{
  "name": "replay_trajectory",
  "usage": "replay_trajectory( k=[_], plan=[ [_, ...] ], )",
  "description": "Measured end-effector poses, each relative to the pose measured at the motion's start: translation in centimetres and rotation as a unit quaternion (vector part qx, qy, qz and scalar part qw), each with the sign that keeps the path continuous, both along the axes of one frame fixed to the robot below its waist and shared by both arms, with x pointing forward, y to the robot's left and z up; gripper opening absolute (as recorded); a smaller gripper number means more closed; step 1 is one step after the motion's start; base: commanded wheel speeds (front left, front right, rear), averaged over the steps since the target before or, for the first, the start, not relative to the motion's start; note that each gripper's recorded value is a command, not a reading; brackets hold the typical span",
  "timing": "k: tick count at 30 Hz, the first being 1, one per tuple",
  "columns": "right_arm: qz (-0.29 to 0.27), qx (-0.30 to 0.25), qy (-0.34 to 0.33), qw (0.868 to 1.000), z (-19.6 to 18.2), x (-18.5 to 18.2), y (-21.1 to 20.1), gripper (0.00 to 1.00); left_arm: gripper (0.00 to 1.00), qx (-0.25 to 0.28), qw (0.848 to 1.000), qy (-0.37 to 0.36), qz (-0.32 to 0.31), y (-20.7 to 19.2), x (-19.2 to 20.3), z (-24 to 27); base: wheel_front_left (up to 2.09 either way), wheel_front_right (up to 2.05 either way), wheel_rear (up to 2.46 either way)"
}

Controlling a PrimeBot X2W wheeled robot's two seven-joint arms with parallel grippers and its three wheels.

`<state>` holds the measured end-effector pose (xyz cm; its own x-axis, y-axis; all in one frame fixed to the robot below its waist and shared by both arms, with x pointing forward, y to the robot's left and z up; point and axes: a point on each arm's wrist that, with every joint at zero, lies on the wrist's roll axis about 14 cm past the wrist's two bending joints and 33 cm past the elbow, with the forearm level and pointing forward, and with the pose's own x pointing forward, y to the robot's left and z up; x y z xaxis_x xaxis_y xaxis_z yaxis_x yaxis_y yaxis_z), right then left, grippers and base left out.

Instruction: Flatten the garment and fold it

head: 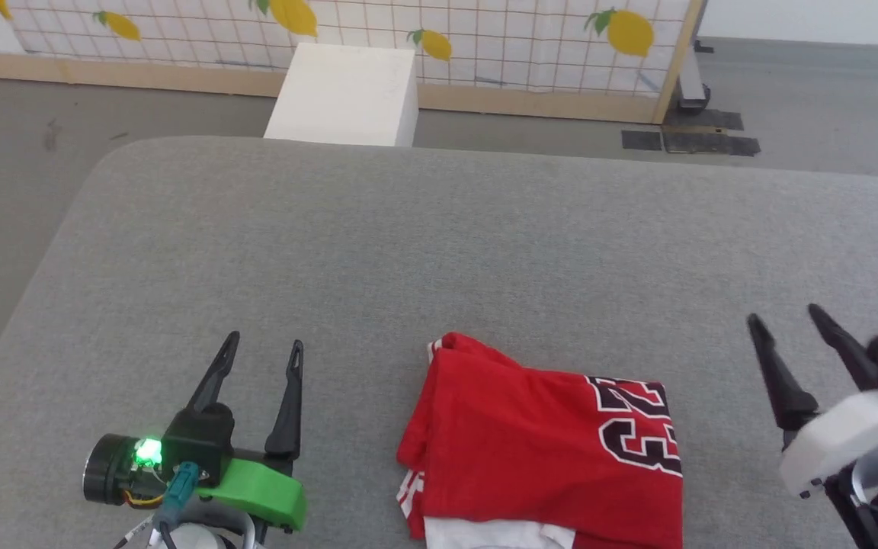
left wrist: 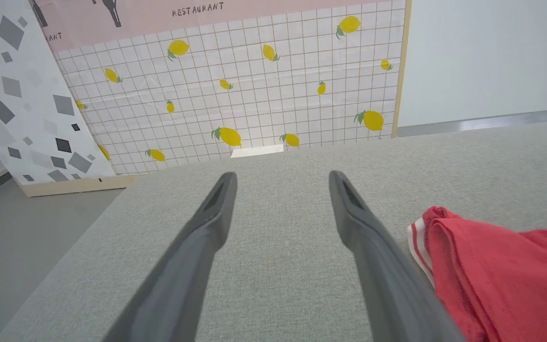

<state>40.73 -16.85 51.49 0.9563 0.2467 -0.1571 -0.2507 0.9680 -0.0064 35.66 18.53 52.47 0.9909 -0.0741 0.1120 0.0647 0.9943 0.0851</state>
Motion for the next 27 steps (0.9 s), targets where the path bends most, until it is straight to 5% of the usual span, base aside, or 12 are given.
replay_trajectory(
  k=[6, 17, 27],
  plan=[
    [-0.073, 0.020, -0.057, 0.996, 0.2, -1.1, -2.3, 1.00, 1.00, -0.006, 1.000, 0.009, -0.010, -0.7, 0.6, -0.5, 0.00, 0.00, 0.00],
    [-0.054, 0.055, 0.093, 0.993, -7.2, -3.3, 0.5, 1.00, 1.00, -0.011, 0.999, 0.042, -0.031, -1.9, 1.2, -2.7, 0.00, 0.00, 0.00],
    [-0.006, 0.148, 0.301, 0.942, -12.4, -5.9, 4.6, 1.00, 1.00, -0.010, 0.997, 0.068, -0.027, -1.7, 1.4, -4.4, 0.00, 0.00, 0.00]
  ],
)
